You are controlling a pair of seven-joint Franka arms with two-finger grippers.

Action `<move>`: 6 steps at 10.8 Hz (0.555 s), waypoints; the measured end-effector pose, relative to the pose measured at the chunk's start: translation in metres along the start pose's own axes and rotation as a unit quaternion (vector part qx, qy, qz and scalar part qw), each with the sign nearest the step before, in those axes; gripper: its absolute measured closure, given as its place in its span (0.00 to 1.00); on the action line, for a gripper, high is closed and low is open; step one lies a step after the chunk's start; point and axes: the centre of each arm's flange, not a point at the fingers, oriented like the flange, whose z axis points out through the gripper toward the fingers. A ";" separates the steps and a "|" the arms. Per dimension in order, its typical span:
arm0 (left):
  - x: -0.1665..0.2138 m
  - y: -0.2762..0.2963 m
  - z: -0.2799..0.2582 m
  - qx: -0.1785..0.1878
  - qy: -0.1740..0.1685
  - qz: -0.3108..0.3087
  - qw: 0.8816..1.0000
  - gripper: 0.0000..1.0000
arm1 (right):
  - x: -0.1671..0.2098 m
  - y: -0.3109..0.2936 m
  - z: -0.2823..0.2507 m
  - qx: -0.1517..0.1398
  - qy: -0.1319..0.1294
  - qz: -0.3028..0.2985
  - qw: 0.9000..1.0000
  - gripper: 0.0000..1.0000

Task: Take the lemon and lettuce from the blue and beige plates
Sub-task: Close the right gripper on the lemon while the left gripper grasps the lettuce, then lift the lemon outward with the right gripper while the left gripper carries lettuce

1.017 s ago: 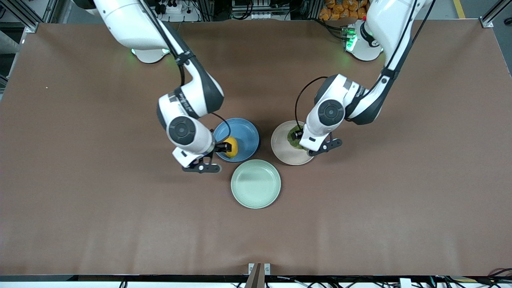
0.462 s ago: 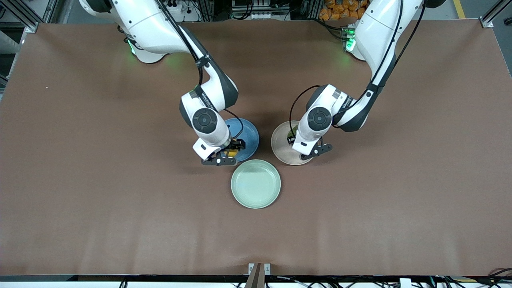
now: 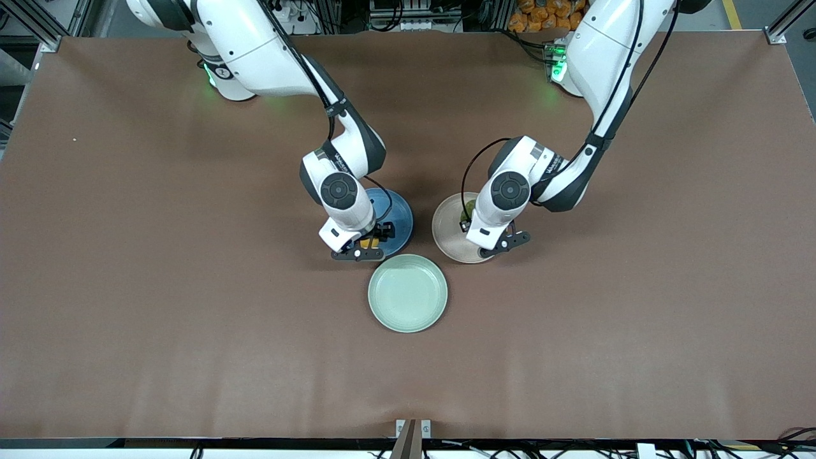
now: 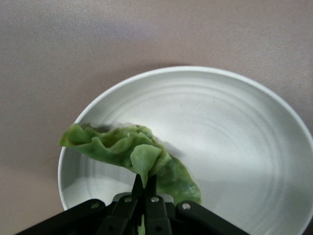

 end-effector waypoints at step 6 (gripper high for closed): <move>0.026 -0.016 -0.153 -0.006 0.052 -0.025 0.998 0.97 | 0.034 0.016 -0.046 -0.027 -0.058 0.019 0.998 0.42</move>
